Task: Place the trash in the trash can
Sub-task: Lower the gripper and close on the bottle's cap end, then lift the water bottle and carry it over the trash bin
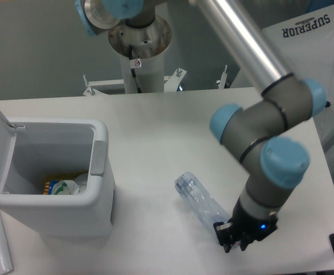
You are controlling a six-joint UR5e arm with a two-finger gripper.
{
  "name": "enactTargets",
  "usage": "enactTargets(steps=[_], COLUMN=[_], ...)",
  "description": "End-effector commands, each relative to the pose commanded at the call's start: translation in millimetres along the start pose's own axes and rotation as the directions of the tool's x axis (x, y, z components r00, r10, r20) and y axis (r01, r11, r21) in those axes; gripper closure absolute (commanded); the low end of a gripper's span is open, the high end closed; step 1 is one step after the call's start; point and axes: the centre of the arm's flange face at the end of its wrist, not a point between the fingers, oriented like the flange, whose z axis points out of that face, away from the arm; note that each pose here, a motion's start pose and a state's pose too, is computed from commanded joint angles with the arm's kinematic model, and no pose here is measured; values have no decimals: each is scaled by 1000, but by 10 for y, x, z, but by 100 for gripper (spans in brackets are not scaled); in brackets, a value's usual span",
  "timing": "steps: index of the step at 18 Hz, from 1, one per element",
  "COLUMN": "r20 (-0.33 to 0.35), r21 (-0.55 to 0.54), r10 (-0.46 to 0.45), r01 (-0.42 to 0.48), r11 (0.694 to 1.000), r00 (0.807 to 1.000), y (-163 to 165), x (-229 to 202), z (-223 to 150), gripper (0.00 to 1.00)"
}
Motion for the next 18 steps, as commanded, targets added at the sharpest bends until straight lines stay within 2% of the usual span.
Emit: enactTargets(steps=[5,8,13,15,16,18], r20=[-76,-121,-256,-344,-370,-372], r21=[145,233,391,429,440,456], r10=[50,106,223,251,255,277], r01=[-39,-75,-111,-86,-74,-85], r11=[989,969,914,899,895,886], r00=[996,987,941,905,893,886], y=[-131,-210,-298,-329,-325,-338], x=[241,462,851,998,1055,1182], z=[-509,-736,-1266,-1432,-1531,-1638], gripper=[75,75,75,75,75,75])
